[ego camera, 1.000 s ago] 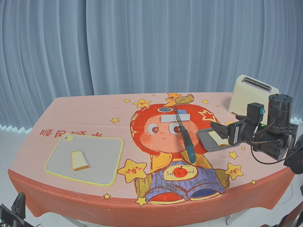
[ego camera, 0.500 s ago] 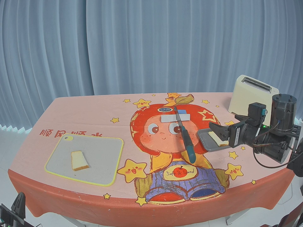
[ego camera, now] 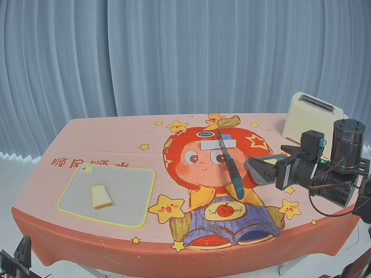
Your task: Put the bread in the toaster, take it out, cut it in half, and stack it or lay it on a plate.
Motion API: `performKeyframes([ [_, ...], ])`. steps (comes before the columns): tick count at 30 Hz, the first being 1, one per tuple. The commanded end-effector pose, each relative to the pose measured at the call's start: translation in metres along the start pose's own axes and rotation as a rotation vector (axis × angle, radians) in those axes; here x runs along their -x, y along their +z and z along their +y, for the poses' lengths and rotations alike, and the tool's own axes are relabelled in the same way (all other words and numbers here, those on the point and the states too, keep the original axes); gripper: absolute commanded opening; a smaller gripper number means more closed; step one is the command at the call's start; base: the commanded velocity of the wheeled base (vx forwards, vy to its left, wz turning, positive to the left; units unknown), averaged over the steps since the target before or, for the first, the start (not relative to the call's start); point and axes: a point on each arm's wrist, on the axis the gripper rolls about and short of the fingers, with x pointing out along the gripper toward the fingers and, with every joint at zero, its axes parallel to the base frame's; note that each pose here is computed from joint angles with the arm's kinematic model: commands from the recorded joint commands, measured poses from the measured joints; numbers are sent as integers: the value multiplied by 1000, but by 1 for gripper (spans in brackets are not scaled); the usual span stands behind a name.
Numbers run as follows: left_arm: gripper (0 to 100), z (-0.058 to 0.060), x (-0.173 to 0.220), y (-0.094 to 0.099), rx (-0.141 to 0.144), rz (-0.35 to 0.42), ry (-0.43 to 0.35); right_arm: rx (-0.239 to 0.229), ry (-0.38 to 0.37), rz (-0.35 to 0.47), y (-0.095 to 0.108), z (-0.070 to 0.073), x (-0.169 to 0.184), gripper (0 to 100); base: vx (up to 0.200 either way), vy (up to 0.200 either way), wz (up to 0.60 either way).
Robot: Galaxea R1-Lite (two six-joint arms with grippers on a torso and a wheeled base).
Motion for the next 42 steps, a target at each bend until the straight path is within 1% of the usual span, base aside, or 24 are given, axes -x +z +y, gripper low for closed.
performKeyframes([
  [1,0,0,0,-5,0,1,1,0,19,11,-3,5,0,100,0,200,0],
  [5,0,0,0,-5,0,1,1,-12,40,9,-3,11,2,100,0,200,0],
  [13,0,0,0,-5,0,1,1,-10,42,12,-4,11,1,100,0,200,0],
  [18,0,0,0,-5,0,1,1,-7,54,13,-4,15,3,100,0,200,0],
  [24,0,0,0,-5,-1,1,3,-1,56,16,-7,15,4,100,0,0,0],
  [36,0,0,0,-5,-1,1,4,0,60,19,-8,16,4,100,-200,0,0],
  [39,0,0,0,-5,2,1,4,-1,62,16,-7,16,5,100,0,0,0],
  [42,0,0,0,-5,-1,1,4,1,63,22,-9,17,3,100,0,0,0],
])
